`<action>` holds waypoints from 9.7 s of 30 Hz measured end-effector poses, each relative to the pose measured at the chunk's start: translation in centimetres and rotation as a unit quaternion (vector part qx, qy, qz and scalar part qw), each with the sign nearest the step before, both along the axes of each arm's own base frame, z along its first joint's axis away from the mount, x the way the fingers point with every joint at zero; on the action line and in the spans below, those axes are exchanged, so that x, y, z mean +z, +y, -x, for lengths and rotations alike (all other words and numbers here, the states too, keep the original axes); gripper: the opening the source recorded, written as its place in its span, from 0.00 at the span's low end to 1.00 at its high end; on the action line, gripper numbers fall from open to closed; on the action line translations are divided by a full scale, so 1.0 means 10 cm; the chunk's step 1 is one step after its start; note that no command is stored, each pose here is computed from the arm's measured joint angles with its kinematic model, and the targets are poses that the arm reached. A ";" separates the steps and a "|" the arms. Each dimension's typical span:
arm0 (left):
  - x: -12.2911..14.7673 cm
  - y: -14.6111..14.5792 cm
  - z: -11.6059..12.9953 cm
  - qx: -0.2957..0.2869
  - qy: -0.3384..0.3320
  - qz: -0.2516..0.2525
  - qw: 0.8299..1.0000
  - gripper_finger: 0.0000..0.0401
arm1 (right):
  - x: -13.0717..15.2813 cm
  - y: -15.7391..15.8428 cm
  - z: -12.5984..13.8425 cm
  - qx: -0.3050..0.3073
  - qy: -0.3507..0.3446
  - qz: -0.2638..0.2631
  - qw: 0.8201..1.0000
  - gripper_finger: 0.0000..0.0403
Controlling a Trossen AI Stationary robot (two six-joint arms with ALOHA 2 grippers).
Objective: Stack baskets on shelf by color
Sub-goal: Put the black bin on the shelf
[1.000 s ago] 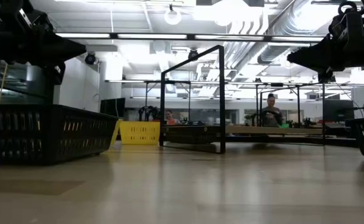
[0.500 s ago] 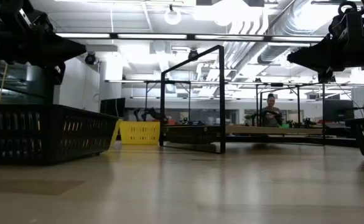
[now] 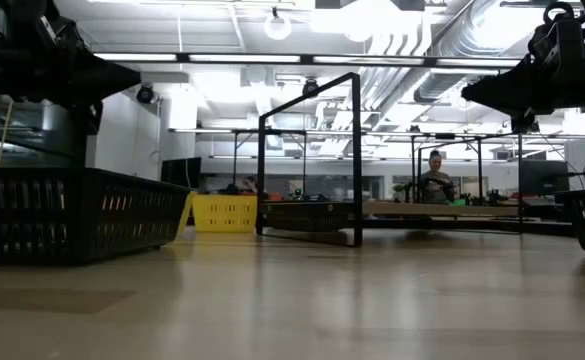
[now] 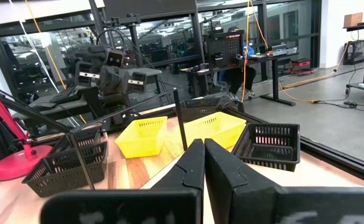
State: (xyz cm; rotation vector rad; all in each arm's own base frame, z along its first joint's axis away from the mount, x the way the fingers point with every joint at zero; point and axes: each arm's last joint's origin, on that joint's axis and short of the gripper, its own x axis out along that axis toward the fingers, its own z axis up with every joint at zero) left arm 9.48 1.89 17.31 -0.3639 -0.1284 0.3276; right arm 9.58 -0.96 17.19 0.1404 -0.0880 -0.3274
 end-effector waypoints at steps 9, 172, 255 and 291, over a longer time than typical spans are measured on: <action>0.07 0.03 0.02 0.060 -0.048 0.023 0.997 0.00 | 0.00 0.00 0.00 0.000 0.000 0.000 1.000 0.00; 0.76 1.21 -1.54 0.408 0.216 -0.004 0.887 0.00 | 0.00 0.00 0.00 0.000 0.000 0.000 1.000 0.00; 0.46 1.91 -2.97 0.094 0.367 0.219 0.899 0.00 | 0.00 0.00 0.00 0.000 0.000 0.000 1.000 0.00; 0.46 1.44 -3.09 0.117 0.434 0.140 0.882 0.22 | 0.00 0.00 0.00 0.000 0.000 0.000 1.000 0.00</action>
